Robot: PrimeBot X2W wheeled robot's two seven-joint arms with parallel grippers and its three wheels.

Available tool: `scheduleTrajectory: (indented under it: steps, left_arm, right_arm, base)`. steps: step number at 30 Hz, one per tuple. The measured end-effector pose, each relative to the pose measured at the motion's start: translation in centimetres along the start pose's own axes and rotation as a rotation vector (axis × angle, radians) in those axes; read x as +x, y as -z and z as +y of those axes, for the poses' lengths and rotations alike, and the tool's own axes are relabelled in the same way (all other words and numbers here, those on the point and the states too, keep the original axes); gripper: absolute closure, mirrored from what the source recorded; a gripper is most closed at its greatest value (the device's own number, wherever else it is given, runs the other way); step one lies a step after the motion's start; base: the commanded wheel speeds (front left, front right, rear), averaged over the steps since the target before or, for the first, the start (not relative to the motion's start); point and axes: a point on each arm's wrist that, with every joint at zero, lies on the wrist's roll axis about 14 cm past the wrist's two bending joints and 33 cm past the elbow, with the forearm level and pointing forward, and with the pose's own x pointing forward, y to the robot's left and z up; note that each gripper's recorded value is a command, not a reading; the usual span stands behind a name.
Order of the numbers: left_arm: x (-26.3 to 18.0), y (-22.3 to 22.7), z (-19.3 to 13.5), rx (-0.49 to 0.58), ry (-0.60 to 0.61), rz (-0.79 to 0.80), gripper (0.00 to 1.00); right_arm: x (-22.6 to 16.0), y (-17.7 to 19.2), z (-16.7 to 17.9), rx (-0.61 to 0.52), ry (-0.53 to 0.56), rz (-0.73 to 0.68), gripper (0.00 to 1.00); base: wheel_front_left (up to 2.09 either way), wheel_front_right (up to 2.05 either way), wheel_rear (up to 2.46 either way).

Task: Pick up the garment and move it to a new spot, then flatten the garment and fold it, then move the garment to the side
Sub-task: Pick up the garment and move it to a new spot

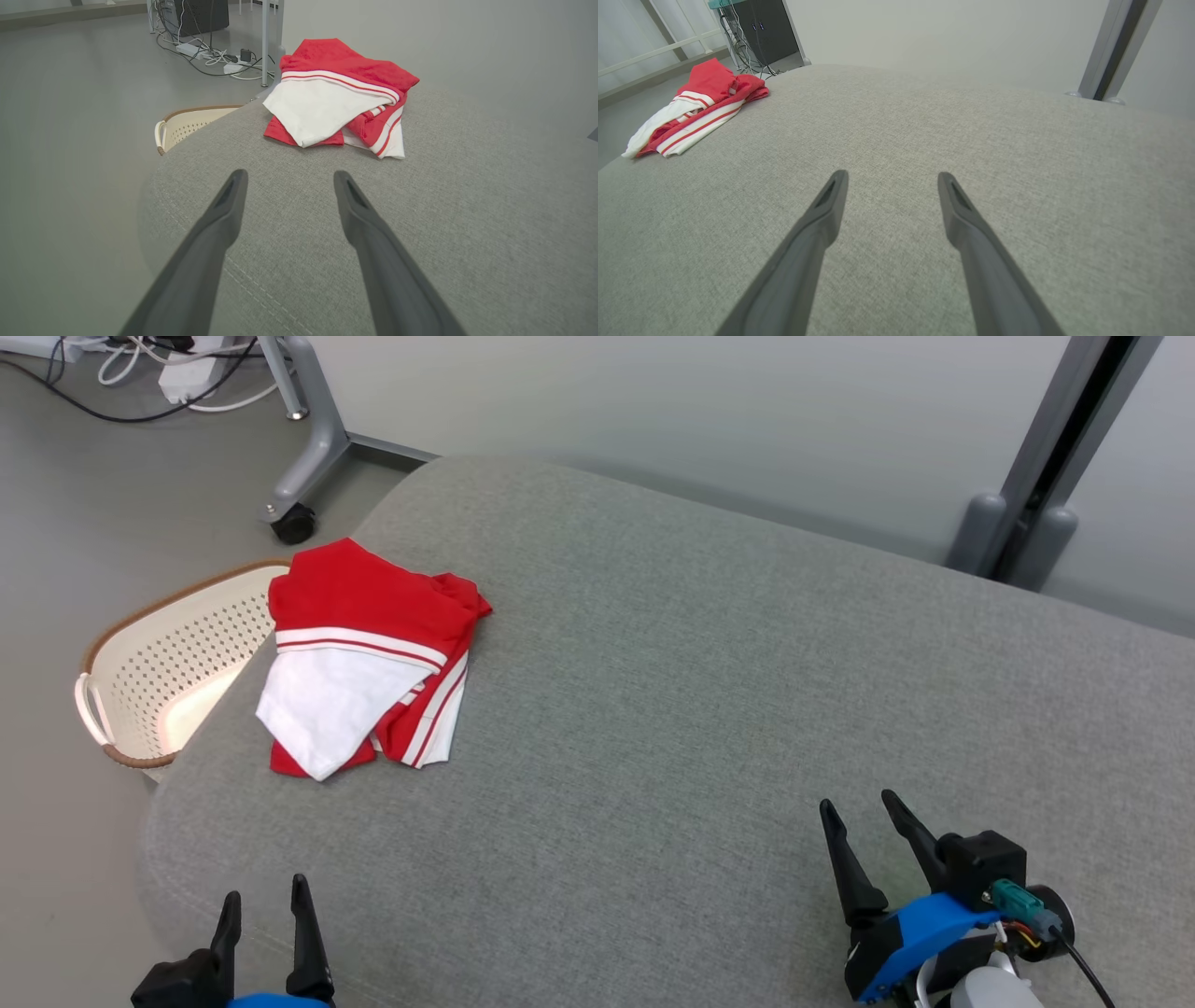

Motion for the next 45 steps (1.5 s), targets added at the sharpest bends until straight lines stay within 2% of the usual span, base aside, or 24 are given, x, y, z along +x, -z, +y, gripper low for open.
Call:
scheduleTrajectory:
  steps: [7, 17, 20, 25, 33, 34, 36, 41, 45]
  left_arm:
    - [2.9, -1.0, -1.1, -0.009, 0.023, -0.008, 0.0]
    - [11.7, -3.2, -1.8, 0.057, 0.026, -0.002, 0.0]
    - [14.7, -2.7, -2.4, 0.089, 0.033, 0.047, 0.0]
    - [16.6, -1.0, -2.2, 0.101, 0.02, 0.129, 0.0]
    - [17.2, 2.9, -3.1, 0.08, 0.026, 0.315, 0.0]
    - [17.1, 3.3, -3.0, 0.075, 0.022, 0.336, 0.09]
    - [17.4, 3.6, -3.5, 0.05, 0.027, 0.362, 1.0]
    - [17.6, 3.0, -4.0, 0.052, 0.055, 0.357, 1.0]
    - [18.1, -0.1, -5.5, 0.086, 0.134, 0.234, 1.0]
  right_arm:
    - [0.1, 0.7, -1.6, 0.013, 0.036, 0.007, 0.0]
    - [1.8, 1.5, -4.6, 0.017, 0.077, -0.006, 0.0]
    - [2.3, 1.9, -5.6, 0.014, 0.088, -0.009, 0.0]
    - [2.7, 2.2, -6.4, 0.012, 0.1, -0.012, 0.0]
    - [2.9, 2.3, -7.4, 0.011, 0.121, -0.018, 0.0]
    - [2.9, 2.3, -7.5, 0.013, 0.125, -0.016, 0.0]
    - [2.9, 2.4, -7.6, 0.016, 0.128, -0.016, 0.0]
    - [3.0, 1.9, -7.7, 0.029, 0.131, -0.028, 0.0]
    - [2.7, 1.1, -7.6, 0.051, 0.136, -0.045, 0.0]
  base:
    - [0.0, 0.0, 0.0]
    - [0.0, 0.0, 0.0]
    - [0.0, 0.0, 0.0]
    - [0.0, 0.0, 0.0]
    - [0.0, 0.0, 0.0]
    - [0.0, 0.0, 0.0]
    - [0.0, 0.0, 0.0]
    - [0.0, 0.0, 0.0]
    - [0.0, 0.0, 0.0]
